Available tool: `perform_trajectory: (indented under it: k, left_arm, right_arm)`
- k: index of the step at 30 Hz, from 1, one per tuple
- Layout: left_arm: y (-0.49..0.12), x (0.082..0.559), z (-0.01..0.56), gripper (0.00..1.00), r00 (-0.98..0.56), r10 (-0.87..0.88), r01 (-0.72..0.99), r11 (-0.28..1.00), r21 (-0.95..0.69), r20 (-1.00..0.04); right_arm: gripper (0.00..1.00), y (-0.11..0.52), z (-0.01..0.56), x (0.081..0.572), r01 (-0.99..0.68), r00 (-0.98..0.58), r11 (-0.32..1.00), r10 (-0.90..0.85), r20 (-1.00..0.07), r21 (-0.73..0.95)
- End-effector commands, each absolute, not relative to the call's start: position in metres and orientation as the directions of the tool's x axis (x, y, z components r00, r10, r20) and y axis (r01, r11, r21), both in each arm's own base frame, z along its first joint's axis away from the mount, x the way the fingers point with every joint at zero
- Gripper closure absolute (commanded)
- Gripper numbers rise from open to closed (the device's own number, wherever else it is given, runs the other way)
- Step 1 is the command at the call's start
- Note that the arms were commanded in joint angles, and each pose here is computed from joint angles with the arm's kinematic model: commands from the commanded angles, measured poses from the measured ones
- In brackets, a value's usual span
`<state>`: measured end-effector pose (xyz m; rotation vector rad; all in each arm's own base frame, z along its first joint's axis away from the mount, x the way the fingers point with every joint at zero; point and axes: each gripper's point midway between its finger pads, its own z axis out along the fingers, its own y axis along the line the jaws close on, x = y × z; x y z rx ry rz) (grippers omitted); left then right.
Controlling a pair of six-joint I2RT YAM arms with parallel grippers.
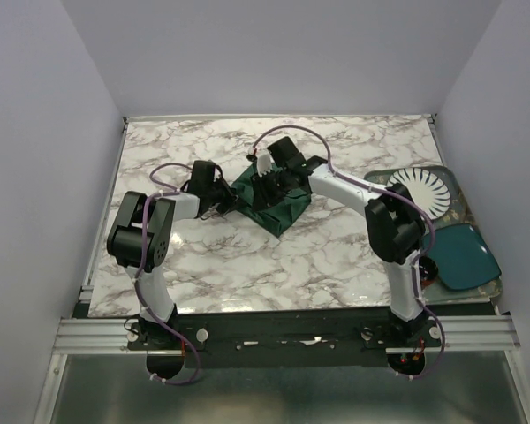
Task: Fold the napkin, place the utensils inside, and roll it up
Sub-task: Roll the napkin with the utensil
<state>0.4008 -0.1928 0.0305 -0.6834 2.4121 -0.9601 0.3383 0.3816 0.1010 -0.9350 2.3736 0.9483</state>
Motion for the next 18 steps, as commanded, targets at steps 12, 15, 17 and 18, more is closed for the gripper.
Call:
perform_trajectory:
  k: [12, 15, 17, 18]
  left_arm:
    - [-0.182, 0.389, 0.007, 1.0, -0.824, -0.503, -0.266, 0.75, -0.605, -0.261]
    - [-0.18, 0.388, 0.007, 1.0, -0.832, -0.491, -0.265, 0.762, -0.591, -0.259]
    - [-0.181, 0.388, 0.006, 1.0, -0.835, -0.487, -0.264, 0.764, -0.588, -0.257]
    - [-0.182, 0.388, 0.007, 1.0, -0.835, -0.485, -0.262, 0.765, -0.589, -0.258]
  right_arm:
    - [0.73, 0.318, 0.019, 0.324, -0.624, -0.762, 0.723, -0.476, -0.439, 0.298]
    - [0.73, 0.319, 0.024, 0.313, -0.621, -0.771, 0.707, -0.47, -0.431, 0.339]
    - [0.72, 0.326, 0.042, 0.318, -0.635, -0.754, 0.693, -0.459, -0.47, 0.341]
    - [0.71, 0.331, 0.049, 0.319, -0.641, -0.749, 0.681, -0.454, -0.483, 0.354]
